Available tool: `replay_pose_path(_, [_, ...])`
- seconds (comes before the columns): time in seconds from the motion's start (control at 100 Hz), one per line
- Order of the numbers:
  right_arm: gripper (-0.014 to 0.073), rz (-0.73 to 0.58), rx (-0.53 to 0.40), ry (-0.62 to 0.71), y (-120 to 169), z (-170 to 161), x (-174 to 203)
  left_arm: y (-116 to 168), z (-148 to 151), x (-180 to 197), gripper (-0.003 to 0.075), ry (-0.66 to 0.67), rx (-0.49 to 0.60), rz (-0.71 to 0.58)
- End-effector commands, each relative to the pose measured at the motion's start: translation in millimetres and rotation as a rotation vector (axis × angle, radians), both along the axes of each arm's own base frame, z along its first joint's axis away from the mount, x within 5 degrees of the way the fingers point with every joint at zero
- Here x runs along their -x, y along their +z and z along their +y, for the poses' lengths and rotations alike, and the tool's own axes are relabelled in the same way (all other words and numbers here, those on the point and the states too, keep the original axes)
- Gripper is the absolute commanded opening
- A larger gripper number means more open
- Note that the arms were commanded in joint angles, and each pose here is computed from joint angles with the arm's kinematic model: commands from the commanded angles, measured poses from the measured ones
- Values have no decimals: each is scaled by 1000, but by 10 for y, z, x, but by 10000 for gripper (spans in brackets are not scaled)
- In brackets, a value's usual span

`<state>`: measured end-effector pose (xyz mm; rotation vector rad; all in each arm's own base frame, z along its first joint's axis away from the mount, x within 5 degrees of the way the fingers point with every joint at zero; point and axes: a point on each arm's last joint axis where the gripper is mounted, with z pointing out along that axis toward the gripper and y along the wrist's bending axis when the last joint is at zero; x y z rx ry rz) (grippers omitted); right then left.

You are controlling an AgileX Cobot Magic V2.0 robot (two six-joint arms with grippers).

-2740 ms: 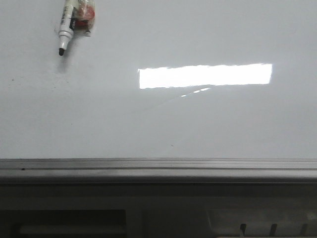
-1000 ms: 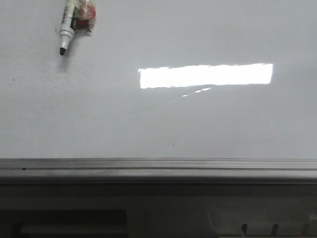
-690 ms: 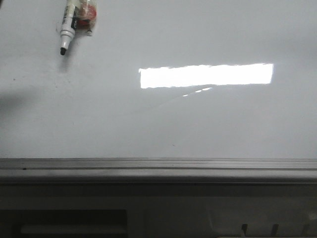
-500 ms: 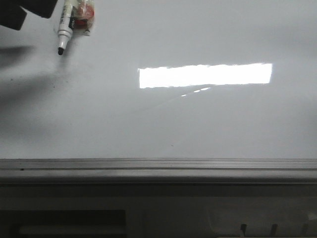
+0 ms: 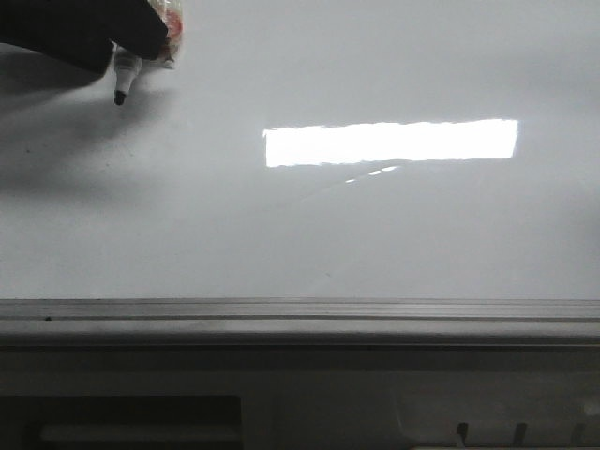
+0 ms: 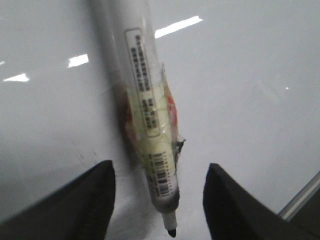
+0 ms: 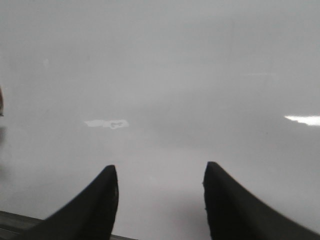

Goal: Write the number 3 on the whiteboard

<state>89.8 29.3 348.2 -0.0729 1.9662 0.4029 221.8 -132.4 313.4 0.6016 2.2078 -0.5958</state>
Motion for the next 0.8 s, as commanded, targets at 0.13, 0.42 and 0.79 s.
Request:
replay_pose_path(0.13, [348,-88,-24,-17,164,-6,-30,48,-6,-121,41,42,1,-71])
replay_pose_path(0.42, [348,-160,22,196,255,152,46,294,18,124,-21,-54,-19,-201])
replay_pose_path(0.79, [348,-444,191,821,734,599,234,641,-21,1238,-20,-802,-247,-617])
